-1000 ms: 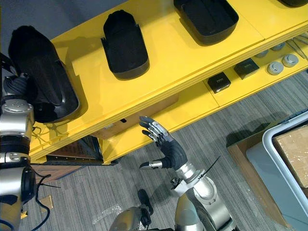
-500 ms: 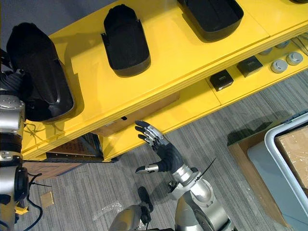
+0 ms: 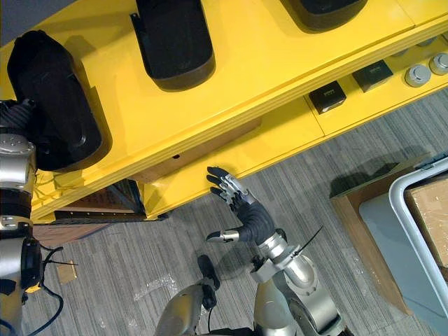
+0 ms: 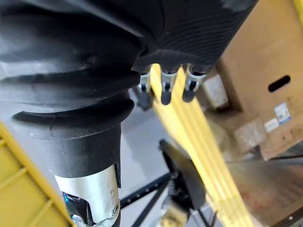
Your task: Walk over and take plastic housings, then place them on the shelf
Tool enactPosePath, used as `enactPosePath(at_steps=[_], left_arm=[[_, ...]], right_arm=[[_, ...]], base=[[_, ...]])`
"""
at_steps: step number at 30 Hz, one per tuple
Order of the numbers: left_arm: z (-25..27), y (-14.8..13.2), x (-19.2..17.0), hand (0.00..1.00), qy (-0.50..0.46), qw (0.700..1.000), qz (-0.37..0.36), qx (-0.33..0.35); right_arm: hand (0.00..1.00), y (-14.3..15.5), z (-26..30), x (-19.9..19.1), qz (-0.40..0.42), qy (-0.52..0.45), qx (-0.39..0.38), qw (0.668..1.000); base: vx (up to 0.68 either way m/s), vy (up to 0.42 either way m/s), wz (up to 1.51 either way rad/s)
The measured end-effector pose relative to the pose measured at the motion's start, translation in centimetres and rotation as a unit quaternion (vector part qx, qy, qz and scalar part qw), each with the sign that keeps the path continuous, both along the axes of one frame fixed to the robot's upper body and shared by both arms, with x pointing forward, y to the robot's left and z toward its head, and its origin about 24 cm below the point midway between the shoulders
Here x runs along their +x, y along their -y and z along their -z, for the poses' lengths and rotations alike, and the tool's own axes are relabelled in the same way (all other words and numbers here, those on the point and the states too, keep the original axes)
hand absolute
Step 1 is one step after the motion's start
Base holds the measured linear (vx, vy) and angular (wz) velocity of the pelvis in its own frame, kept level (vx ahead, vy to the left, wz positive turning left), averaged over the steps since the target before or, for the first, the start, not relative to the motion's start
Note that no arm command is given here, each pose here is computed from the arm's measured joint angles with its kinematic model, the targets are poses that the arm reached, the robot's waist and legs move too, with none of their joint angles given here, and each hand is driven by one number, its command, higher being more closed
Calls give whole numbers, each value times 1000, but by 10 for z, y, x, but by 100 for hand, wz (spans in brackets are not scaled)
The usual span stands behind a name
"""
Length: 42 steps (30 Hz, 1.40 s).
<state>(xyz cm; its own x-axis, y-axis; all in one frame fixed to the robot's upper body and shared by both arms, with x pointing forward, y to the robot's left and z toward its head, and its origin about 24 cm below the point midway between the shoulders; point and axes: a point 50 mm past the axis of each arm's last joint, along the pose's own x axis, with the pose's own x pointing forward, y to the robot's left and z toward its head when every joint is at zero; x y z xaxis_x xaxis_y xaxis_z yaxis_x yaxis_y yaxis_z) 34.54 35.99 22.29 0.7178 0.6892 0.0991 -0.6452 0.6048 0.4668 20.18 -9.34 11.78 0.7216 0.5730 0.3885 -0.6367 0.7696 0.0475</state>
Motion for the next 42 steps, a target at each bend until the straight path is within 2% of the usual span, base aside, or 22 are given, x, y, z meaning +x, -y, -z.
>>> enactPosePath(at_steps=[8,14,18,20,22,23,25,26,27,28,29,31,32,37,42], left_arm=[[-12,1,1,0,37,998,-54,18],[-24,3,-1,0,112,990,-87,23],[-55,12,-6,0,259,960,-98,46],[-77,25,-12,0,357,929,-69,75],[-100,64,-27,0,463,877,32,125],[-97,89,-39,0,499,848,98,149],[-68,125,-57,0,522,822,187,129],[-31,145,-75,0,514,822,232,84],[-17,149,-84,0,508,825,240,65],[-4,153,-92,0,502,829,243,46],[24,160,-111,0,480,845,234,7],[45,162,-125,0,453,865,217,3],[56,161,-132,0,437,875,207,-11],[130,154,-170,0,304,932,128,-152],[197,151,-207,0,148,968,57,-197]], right_arm=[[0,2,-1,2,15,2,5,1000],[0,5,11,3,36,-21,3,999],[0,11,11,-2,65,-7,14,998],[0,15,8,-2,76,13,21,997],[0,20,6,-1,89,34,22,995],[0,24,6,-1,101,46,12,994],[0,31,6,-2,121,61,-2,991],[0,35,5,-3,132,69,-11,989],[0,36,4,-2,136,74,-13,988],[0,37,3,-2,141,79,-8,987],[0,40,0,-1,153,88,-1,984],[0,44,-2,1,160,94,-3,983],[100,43,-3,3,160,97,-5,982],[100,25,17,20,174,68,-38,982],[100,15,30,34,190,38,-40,980]], base=[[16,-15,3],[2,-8,-6],[10,-7,-7],[33,-2,-14],[68,13,-13],[121,37,-12],[178,61,-1],[158,53,12],[155,40,22],[121,18,44],[142,18,52],[86,-4,63],[7,-13,85],[-61,-18,64],[-65,-25,40]])
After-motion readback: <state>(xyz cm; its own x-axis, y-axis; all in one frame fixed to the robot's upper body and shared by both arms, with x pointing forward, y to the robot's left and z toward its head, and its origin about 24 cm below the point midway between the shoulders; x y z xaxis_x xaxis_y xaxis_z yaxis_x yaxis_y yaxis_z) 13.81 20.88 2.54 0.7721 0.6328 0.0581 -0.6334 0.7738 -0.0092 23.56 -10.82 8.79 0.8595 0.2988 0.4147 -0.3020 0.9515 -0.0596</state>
